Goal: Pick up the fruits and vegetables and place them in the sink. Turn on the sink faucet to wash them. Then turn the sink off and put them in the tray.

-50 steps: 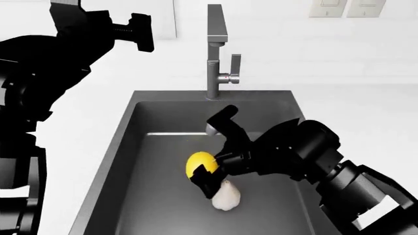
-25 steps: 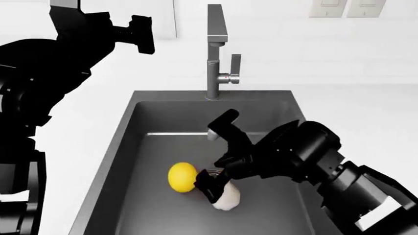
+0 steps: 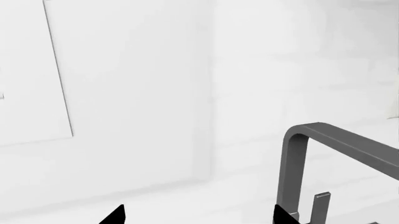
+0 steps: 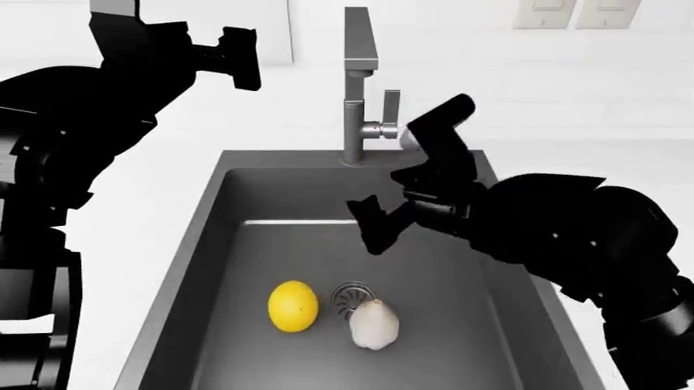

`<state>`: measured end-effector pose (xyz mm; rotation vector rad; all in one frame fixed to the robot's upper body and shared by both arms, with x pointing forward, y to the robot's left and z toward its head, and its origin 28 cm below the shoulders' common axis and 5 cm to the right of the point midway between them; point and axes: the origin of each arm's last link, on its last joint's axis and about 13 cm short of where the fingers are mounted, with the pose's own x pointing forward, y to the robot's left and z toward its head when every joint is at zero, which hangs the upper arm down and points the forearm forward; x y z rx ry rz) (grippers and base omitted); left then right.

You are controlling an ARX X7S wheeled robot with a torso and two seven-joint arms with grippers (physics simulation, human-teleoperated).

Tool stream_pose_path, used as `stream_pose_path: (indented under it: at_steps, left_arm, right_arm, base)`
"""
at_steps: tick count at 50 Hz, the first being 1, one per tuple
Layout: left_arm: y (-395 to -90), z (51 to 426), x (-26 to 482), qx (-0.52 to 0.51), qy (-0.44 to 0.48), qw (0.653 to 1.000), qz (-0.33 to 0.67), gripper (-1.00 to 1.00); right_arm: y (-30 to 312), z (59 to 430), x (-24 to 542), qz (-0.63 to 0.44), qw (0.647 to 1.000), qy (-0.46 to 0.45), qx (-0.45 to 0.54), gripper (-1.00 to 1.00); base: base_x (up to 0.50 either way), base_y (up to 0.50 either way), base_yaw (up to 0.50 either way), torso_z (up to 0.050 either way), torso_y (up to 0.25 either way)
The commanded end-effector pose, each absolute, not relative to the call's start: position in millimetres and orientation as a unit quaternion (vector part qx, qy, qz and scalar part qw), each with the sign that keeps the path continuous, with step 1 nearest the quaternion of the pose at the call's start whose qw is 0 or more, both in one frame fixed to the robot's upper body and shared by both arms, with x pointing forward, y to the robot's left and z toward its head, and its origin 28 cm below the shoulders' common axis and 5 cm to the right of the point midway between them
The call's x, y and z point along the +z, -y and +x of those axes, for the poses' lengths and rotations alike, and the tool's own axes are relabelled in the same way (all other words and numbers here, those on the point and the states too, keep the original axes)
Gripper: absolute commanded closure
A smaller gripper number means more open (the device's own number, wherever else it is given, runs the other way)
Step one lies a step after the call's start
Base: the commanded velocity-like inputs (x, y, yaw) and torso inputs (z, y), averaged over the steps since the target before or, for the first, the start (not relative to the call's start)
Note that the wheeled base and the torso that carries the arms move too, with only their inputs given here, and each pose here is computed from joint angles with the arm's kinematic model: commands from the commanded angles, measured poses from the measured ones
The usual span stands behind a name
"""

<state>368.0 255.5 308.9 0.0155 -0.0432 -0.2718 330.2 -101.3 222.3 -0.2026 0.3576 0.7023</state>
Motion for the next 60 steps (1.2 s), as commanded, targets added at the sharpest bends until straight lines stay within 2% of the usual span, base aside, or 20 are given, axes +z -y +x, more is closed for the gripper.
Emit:
stream_pose_path:
  at_steps: [1, 11, 20, 39, 50, 60]
  left_arm:
    - [-255, 368, 310, -0.138, 0.025, 0.99, 0.005, -1.0]
    - [-256, 366, 311, -0.135, 0.026, 0.991, 0.006, -1.0]
    - [-257, 365, 311, -0.135, 0.026, 0.991, 0.007, -1.0]
    - [-257, 361, 308, -0.136, 0.032, 0.99, 0.013, -1.0]
    - [-257, 361, 308, -0.133, 0.03, 0.991, 0.013, -1.0]
    - [-257, 359, 307, -0.141, 0.027, 0.99, 0.013, -1.0]
  right_arm:
    - [113, 336, 232, -0.15, 0.956, -0.067, 0.242, -1.0]
    - [105, 374, 229, -0.131, 0.977, 0.04, 0.166, -1.0]
    - [101, 392, 232, -0.123, 0.98, 0.083, 0.132, -1.0]
    - [86, 431, 212, -0.094, 0.985, 0.094, 0.109, -1.0]
    - [84, 439, 215, -0.097, 0.986, 0.096, 0.1, -1.0]
    - [78, 440, 227, -0.098, 0.984, 0.102, 0.112, -1.0]
  base:
    - [0.0, 0.0, 0.0, 0.0, 0.0]
    - [0.0, 0.0, 0.0, 0.0, 0.0]
    - [0.0, 0.0, 0.0, 0.0, 0.0]
    - [0.0, 0.0, 0.0, 0.0, 0.0]
    - [0.0, 0.0, 0.0, 0.0, 0.0]
    - [0.0, 0.0, 0.0, 0.0, -0.223]
